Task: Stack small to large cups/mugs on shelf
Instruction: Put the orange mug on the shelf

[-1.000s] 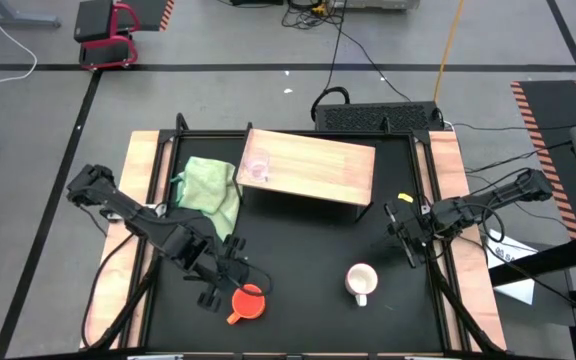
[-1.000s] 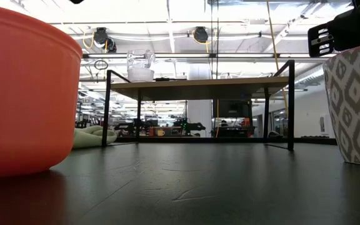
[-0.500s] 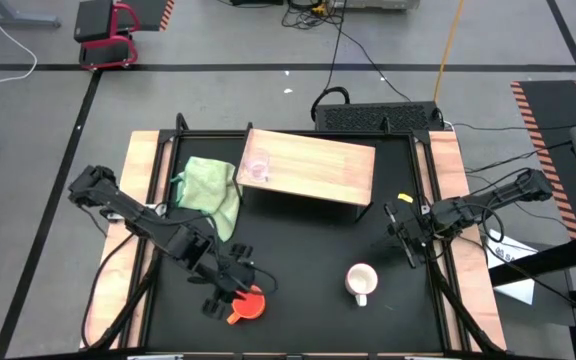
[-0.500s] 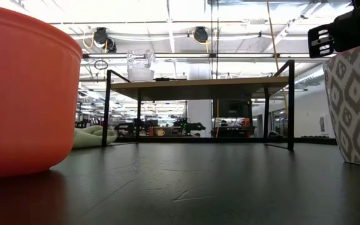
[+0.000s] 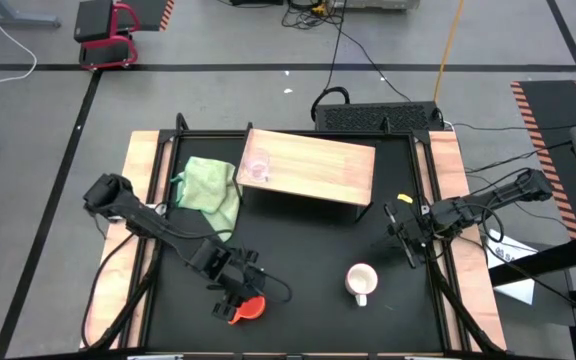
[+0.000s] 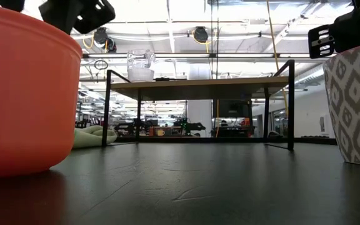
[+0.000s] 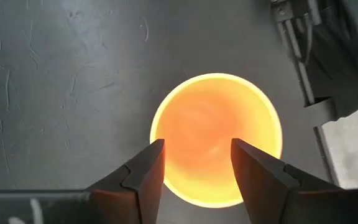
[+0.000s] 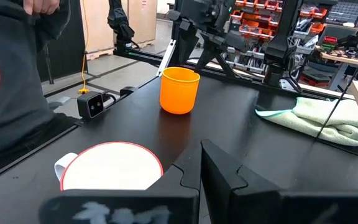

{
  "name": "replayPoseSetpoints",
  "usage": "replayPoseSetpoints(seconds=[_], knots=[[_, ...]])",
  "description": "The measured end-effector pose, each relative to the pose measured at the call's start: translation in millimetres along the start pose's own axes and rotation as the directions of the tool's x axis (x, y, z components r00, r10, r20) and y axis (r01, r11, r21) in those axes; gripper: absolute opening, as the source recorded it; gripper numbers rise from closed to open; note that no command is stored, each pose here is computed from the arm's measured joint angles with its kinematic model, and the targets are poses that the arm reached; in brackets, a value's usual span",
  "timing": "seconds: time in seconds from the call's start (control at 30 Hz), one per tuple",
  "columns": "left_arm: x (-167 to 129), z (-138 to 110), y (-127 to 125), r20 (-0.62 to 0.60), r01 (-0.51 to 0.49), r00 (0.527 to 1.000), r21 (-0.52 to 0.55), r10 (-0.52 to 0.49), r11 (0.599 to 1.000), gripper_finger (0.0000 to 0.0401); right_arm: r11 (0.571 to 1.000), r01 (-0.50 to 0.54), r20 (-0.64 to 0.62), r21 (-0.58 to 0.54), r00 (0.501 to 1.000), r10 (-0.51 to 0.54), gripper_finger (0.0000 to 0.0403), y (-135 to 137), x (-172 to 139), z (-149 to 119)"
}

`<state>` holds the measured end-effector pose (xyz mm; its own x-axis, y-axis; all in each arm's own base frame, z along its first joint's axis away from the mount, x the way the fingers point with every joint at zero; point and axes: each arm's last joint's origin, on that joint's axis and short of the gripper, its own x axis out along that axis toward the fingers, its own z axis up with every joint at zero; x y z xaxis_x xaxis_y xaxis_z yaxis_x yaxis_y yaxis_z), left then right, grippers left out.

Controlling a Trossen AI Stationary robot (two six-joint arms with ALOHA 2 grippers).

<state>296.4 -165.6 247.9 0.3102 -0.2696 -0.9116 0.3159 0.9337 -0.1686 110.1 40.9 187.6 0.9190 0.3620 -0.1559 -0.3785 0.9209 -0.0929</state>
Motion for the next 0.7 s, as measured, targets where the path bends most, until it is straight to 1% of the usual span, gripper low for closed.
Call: replayPoseSetpoints(seconds=[0.1,0.5,0.7], knots=[[4.3,0.4,1.4,-0.011,-0.006,1.000,0.008,0.006,1.000,0.0187,1.000,0.000,0.000,0.000,1.000,0.000,0.0000,0.0,0.0,0.0],[4.0,1.2,4.5,-0.006,-0.021,1.000,0.034,0.021,0.999,0.0186,1.000,-0.002,-0.008,0.004,1.000,0.002,0.0000,0.1,0.0,-0.8],[6.7,-1.5,6.9,-0.045,-0.032,0.998,0.014,0.033,0.999,0.0186,1.000,-0.002,-0.015,0.004,1.000,0.002,0.0000,0.2,0.0,-1.5]])
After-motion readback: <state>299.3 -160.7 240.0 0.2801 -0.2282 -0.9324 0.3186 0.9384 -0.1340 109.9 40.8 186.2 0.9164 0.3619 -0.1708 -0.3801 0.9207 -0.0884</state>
